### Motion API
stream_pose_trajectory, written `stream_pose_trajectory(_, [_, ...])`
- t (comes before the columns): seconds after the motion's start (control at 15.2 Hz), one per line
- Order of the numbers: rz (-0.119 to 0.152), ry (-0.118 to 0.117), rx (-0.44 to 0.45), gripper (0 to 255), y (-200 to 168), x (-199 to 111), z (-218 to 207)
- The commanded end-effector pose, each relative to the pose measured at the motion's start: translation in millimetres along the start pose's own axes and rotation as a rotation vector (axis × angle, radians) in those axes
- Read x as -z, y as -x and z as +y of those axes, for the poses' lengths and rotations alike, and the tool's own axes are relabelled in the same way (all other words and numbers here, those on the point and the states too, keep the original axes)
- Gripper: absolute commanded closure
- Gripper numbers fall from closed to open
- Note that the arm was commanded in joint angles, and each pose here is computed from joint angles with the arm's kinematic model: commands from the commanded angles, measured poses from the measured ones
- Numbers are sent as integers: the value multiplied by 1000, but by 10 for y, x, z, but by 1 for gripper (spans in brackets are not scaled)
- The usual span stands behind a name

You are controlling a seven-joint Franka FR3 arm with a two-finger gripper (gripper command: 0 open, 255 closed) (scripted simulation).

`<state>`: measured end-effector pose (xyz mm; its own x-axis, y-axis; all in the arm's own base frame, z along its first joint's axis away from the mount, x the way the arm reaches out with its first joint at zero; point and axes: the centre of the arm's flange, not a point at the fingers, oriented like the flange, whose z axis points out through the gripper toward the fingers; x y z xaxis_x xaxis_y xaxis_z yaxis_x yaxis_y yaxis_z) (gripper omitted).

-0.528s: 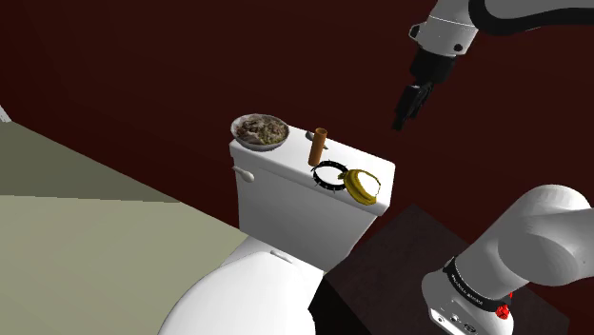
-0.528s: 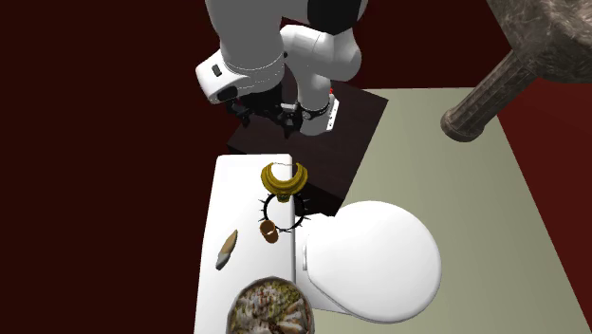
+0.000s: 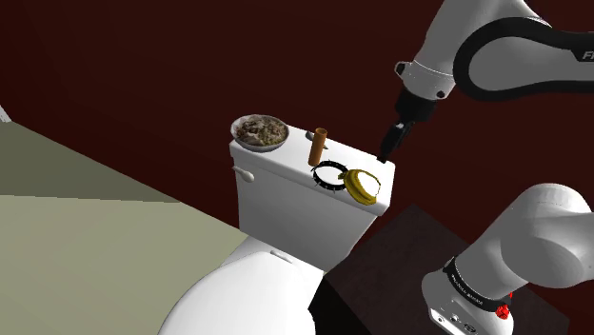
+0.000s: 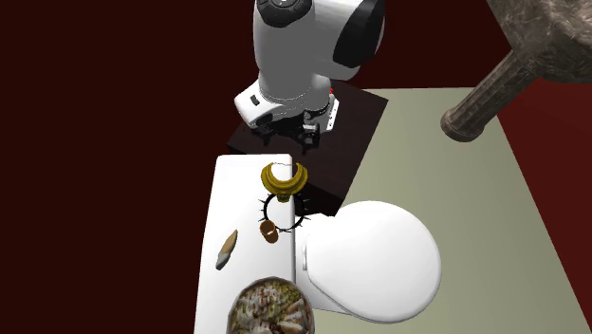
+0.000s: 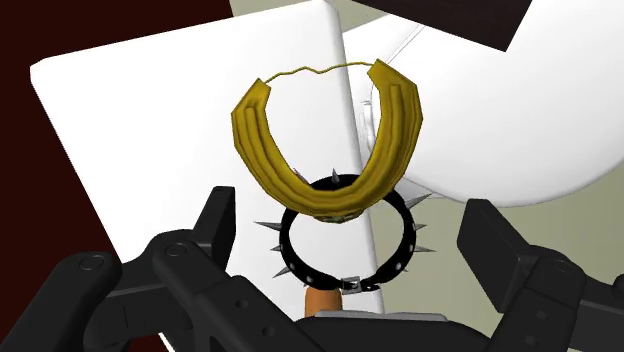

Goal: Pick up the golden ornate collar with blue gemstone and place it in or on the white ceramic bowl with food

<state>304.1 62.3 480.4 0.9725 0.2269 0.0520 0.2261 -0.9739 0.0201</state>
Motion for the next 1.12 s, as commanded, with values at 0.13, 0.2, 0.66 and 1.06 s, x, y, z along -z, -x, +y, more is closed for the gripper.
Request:
stream_pose_trajectory(0.13, [41, 9, 35, 0, 107, -474, -260])
stream_pose_trajectory(0.2, [51, 11, 44, 0, 130, -591, -325])
stream_pose_trajectory(0.66, [76, 16, 68, 0, 173, -1111, -492])
stream_pose_trajectory(1.06, [76, 16, 68, 0, 159, -1299, -490])
